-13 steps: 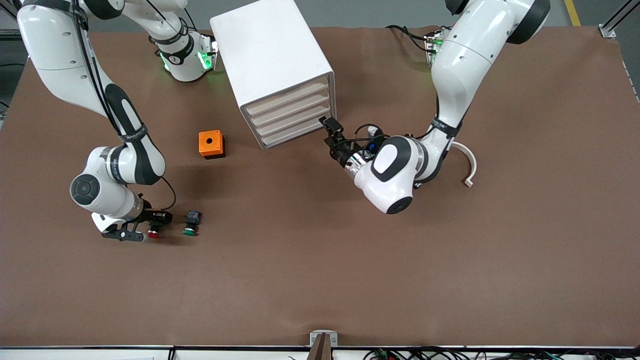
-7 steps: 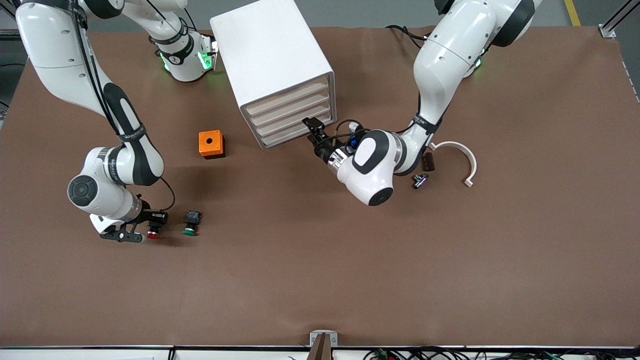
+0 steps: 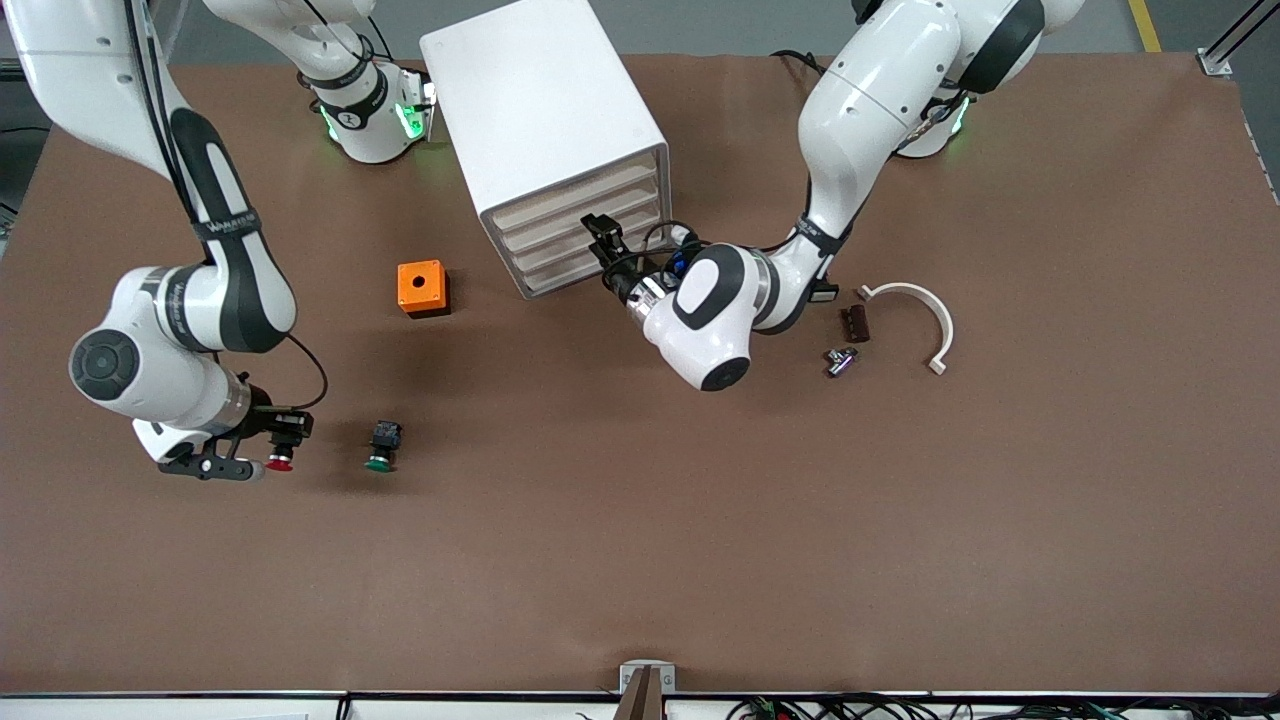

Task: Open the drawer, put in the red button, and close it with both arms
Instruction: 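Pull the cabinet drawer open with the left gripper while the right gripper lifts the button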

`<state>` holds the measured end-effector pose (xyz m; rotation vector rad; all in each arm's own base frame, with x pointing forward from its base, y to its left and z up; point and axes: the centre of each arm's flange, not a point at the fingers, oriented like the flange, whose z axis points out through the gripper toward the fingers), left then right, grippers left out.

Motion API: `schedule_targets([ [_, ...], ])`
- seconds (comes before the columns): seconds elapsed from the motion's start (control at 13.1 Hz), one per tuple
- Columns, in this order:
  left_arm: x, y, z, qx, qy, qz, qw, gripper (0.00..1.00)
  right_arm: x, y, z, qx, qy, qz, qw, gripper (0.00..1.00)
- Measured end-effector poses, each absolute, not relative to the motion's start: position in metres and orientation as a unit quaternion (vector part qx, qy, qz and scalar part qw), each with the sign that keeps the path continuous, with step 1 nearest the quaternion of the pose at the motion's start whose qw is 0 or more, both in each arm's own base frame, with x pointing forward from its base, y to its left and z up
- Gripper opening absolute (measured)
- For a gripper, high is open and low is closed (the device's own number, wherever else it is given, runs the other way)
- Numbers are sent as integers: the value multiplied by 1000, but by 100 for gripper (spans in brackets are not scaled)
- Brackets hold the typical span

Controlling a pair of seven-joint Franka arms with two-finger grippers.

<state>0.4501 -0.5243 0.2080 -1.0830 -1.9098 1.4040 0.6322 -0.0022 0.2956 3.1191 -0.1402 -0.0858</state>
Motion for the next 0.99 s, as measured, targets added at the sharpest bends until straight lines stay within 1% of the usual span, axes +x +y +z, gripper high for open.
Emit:
schedule_targets([
  [0.08, 446, -527, 203, -401, -706, 519, 269, 56, 629, 3, 309, 999, -43, -31, 9, 41],
  [0.23, 439, -533, 195, -396, -704, 522, 274, 53, 622, 14, 329, 998, -51, -43, 10, 41],
  [0.38, 435, -538, 194, -391, -703, 528, 273, 48, 614, 37, 348, 996, -70, -55, 14, 41],
  [0.46, 435, -539, 194, -390, -703, 529, 272, 39, 609, 53, 358, 995, -76, -59, 16, 41],
  [0.54, 435, -539, 195, -389, -703, 529, 271, 26, 603, 69, 370, 995, -81, -63, 19, 41],
  [0.61, 436, -539, 195, -388, -703, 530, 271, 16, 598, 85, 382, 994, -88, -67, 22, 41],
  [0.69, 437, -539, 196, -387, -705, 530, 270, 14, 593, 102, 395, 992, -97, -72, 26, 41],
  [0.84, 442, -535, 196, -384, -708, 528, 268, 14, 584, 136, 419, 990, -113, -82, 35, 41],
  [0.99, 456, -526, 198, -379, -715, 527, 258, 14, 575, 174, 436, 986, -133, -86, 45, 41],
])
